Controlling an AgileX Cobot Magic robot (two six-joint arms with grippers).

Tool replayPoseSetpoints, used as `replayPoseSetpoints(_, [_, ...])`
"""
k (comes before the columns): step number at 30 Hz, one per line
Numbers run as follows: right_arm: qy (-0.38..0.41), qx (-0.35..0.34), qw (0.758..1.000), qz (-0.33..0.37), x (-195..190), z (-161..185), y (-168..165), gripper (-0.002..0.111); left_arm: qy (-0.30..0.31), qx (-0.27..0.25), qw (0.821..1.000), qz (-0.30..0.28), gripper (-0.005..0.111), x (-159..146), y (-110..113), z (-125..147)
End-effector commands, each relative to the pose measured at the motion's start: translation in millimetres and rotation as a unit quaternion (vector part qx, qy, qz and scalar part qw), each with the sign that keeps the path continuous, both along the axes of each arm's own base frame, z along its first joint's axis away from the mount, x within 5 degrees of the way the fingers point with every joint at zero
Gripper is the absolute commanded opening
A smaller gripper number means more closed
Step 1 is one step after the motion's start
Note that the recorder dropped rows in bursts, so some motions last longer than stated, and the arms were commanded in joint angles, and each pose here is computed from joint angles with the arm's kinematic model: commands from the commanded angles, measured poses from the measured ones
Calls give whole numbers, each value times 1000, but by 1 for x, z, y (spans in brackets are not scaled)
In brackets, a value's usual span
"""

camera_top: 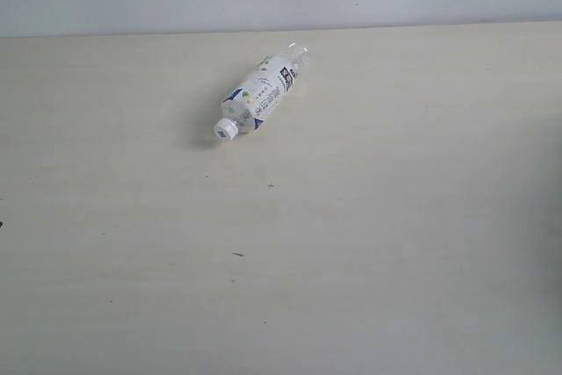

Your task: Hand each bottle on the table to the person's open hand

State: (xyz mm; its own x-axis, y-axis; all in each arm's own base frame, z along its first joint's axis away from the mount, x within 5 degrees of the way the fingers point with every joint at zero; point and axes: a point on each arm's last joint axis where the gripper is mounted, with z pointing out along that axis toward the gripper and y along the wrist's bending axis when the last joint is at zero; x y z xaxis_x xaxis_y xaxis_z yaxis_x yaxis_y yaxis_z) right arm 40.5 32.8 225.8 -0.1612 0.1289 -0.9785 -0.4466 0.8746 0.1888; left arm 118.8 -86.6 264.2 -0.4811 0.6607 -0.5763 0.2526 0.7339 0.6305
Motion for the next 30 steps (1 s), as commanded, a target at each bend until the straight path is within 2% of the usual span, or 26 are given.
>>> replayPoseSetpoints(1, [-7,2,1000,-2,0,2,-1,0,-68,34,997,-31,1,6,-1,13])
replayPoseSetpoints(4, [-7,2,1000,-2,0,2,-1,0,-114,41,992,-41,1,9,-3,21])
replayPoseSetpoints(6, [-7,2,1000,-2,0,2,-1,0,-122,39,991,-43,1,9,-2,23])
replayPoseSetpoints(10, [-7,2,1000,-2,0,2,-1,0,-105,-58,980,-160,0,1,-15,27])
replayPoseSetpoints(12, [-7,2,1000,-2,0,2,-1,0,-96,-120,961,-230,0,-8,-22,31])
replayPoseSetpoints(14, [-7,2,1000,-2,0,2,-1,0,-90,-181,931,-302,0,-18,-28,34])
replayPoseSetpoints(18, [-7,2,1000,-2,0,2,-1,0,-56,-273,887,-369,0,-30,-38,28])
replayPoseSetpoints(20, [-7,2,1000,-2,0,2,-1,0,-37,-277,876,-392,0,-34,-40,16])
replayPoseSetpoints(23, [-7,2,1000,-2,0,2,-1,0,-21,-293,881,-370,0,-32,-36,4])
replayPoseSetpoints(26, [-7,2,1000,-2,0,2,-1,0,-44,-319,878,-353,0,-31,-28,9])
replayPoseSetpoints(30, [-7,2,1000,-2,0,2,-1,0,-72,-357,854,-372,0,-41,-17,20])
